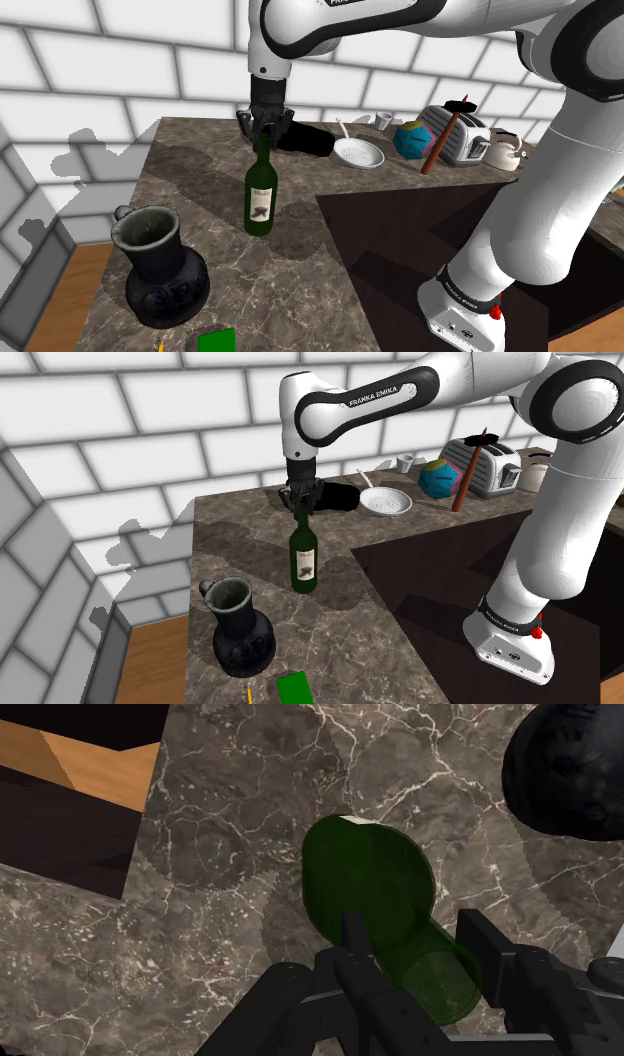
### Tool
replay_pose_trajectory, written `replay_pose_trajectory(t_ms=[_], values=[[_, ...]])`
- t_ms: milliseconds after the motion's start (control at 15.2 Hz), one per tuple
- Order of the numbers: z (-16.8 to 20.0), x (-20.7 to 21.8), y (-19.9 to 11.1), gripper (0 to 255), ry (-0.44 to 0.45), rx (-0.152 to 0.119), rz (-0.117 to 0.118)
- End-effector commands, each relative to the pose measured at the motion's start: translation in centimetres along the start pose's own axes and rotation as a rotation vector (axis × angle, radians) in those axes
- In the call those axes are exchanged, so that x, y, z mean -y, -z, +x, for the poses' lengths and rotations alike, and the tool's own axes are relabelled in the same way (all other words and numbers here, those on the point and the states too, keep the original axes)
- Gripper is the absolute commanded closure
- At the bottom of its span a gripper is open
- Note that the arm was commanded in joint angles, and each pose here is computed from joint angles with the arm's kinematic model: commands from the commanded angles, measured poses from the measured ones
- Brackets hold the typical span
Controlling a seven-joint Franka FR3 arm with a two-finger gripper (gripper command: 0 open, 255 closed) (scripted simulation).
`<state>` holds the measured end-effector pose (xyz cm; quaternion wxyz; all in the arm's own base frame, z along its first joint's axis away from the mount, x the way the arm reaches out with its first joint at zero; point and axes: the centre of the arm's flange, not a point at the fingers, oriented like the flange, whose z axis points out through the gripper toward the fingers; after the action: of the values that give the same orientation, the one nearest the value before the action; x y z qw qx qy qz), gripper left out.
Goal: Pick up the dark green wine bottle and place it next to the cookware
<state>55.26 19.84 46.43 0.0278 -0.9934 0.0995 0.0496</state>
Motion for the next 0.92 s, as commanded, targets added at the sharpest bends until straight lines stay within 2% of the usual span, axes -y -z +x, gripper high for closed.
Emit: replay_pose_trajectory(t_ms=[0,132,858], values=[[0.0,0.0,0.0,255,0.000,0.001,0.000],[0.0,0.0,0.0,255,0.000,0.001,0.000],[-0.6,0.3,5.7,255,0.000,0.001,0.000]])
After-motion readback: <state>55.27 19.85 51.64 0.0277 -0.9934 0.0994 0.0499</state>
